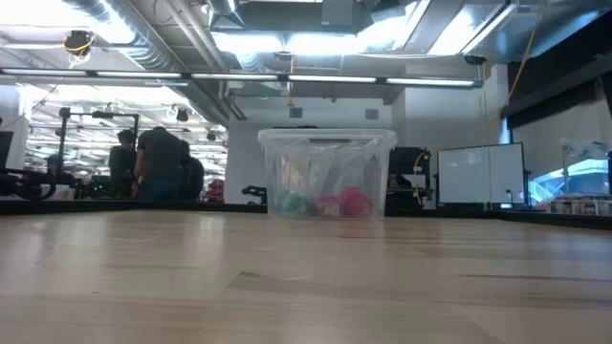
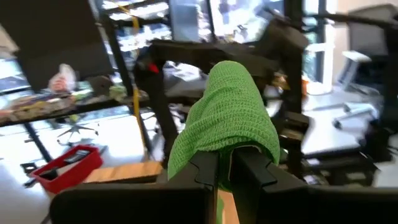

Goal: Roll bandage
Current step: Roll the green bandage

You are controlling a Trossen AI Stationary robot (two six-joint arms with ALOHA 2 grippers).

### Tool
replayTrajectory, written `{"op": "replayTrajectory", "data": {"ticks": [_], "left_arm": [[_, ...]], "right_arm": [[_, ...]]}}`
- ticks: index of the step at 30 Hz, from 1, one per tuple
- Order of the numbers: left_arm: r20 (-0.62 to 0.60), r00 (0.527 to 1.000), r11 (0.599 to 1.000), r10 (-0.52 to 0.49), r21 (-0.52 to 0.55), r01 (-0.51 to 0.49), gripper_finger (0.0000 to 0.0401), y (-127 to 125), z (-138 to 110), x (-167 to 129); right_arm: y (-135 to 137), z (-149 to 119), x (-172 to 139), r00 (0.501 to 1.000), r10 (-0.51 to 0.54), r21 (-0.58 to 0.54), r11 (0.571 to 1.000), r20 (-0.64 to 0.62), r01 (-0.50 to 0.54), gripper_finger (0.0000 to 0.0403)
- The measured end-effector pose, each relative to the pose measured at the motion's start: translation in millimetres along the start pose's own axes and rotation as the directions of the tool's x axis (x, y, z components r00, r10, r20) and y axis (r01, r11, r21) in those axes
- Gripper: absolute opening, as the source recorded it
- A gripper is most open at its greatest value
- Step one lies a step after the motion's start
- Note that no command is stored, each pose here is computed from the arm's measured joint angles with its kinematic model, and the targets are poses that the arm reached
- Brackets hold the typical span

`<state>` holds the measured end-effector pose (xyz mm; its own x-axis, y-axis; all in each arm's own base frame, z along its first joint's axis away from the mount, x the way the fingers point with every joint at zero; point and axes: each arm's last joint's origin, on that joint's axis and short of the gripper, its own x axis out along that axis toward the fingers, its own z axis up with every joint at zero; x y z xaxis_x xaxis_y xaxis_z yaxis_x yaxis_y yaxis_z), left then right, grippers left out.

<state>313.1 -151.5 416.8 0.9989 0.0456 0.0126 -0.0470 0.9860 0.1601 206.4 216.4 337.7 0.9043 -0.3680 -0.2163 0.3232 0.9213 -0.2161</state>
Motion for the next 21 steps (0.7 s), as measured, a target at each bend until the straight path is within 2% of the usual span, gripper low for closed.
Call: {"op": "replayTrajectory", "data": {"ticks": [6,9,13,16,21], "left_arm": [[0.016,0.999,0.999,0.04,-0.015,-0.039,0.0017,8.3,1.0,4.0],[0.015,0.999,0.999,0.041,-0.016,-0.041,0.0017,8.7,0.8,4.2],[0.015,0.999,0.999,0.039,-0.015,-0.039,0.0017,8.1,0.9,3.9],[0.016,0.999,0.999,0.031,-0.015,-0.031,0.0017,7.8,0.8,3.9],[-0.001,1.0,1.0,0.02,-0.001,-0.02,0.0017,6.4,-0.9,3.5]], "right_arm": [[35.9,-26.4,10.2,0.985,-0.159,-0.14,0.976,0.066,0.167,0.026],[40.9,-30.3,16.1,0.962,-0.251,-0.159,0.951,0.11,0.266,0.026],[36.1,-21.1,22.1,0.953,-0.282,-0.164,0.94,0.112,0.297,0.026],[28.7,-3.3,29.2,0.95,-0.295,-0.169,0.936,0.099,0.309,0.0255],[19.4,19.3,43.0,0.96,-0.271,-0.196,0.94,0.065,0.278,0.0217]]}}
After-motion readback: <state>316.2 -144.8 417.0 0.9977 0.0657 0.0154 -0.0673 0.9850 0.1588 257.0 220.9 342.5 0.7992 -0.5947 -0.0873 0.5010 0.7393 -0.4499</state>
